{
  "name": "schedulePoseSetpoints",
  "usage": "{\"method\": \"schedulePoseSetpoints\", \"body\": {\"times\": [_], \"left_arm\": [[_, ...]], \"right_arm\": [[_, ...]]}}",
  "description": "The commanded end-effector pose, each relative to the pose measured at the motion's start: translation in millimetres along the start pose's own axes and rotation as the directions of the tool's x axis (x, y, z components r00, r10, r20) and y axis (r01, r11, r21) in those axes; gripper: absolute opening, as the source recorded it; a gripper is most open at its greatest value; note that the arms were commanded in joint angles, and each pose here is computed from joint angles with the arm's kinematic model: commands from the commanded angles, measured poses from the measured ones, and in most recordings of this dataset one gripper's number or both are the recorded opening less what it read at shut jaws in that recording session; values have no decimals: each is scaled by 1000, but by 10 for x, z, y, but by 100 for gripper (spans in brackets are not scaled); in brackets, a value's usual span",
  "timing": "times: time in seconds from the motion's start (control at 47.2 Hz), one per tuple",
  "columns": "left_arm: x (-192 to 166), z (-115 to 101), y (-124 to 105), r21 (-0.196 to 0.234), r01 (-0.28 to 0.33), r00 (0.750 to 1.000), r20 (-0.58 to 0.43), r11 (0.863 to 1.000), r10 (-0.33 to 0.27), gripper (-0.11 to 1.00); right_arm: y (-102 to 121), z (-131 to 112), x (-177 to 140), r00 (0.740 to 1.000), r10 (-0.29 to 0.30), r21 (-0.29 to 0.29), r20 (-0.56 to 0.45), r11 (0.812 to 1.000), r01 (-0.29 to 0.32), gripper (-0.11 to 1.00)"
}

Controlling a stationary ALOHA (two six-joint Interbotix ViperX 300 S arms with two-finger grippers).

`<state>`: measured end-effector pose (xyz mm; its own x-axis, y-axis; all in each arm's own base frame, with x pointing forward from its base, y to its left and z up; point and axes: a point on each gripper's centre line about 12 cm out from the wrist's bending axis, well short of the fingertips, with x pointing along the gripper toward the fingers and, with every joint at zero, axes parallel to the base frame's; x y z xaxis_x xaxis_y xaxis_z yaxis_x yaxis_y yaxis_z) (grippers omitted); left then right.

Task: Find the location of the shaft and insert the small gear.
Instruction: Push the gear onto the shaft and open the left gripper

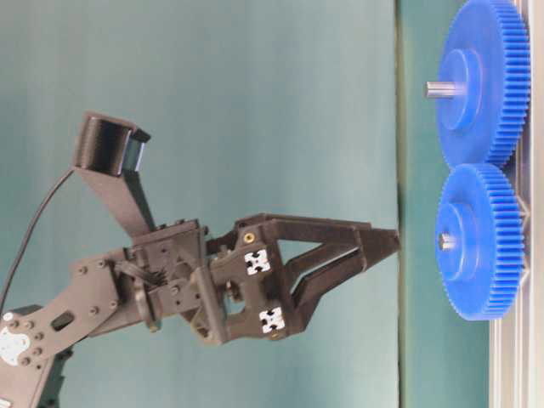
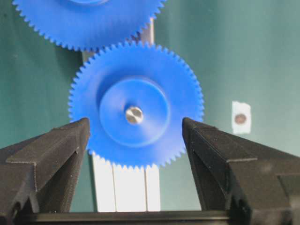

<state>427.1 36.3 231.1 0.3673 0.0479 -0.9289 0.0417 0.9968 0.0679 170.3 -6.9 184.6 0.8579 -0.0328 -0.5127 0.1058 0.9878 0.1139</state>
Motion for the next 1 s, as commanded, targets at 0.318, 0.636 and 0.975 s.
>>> {"method": "schedulePoseSetpoints", "body": {"times": [0.318, 0.636, 0.975], "left_arm": [[-490, 96, -46, 11, -11, 994, 107, 1000, 10, 76], [-589, 94, -44, 10, -14, 992, 128, 1000, 12, 75], [-673, 78, -94, 21, -12, 989, 146, 1000, 8, 75]], "right_arm": [[3, 46, 2, 1000, 0, 10, 12, 1000, 0, 2], [4, 54, -1, 1000, 0, 10, 15, 1000, -1, 2], [3, 40, 3, 1000, 0, 13, 11, 1000, 0, 2]]}}
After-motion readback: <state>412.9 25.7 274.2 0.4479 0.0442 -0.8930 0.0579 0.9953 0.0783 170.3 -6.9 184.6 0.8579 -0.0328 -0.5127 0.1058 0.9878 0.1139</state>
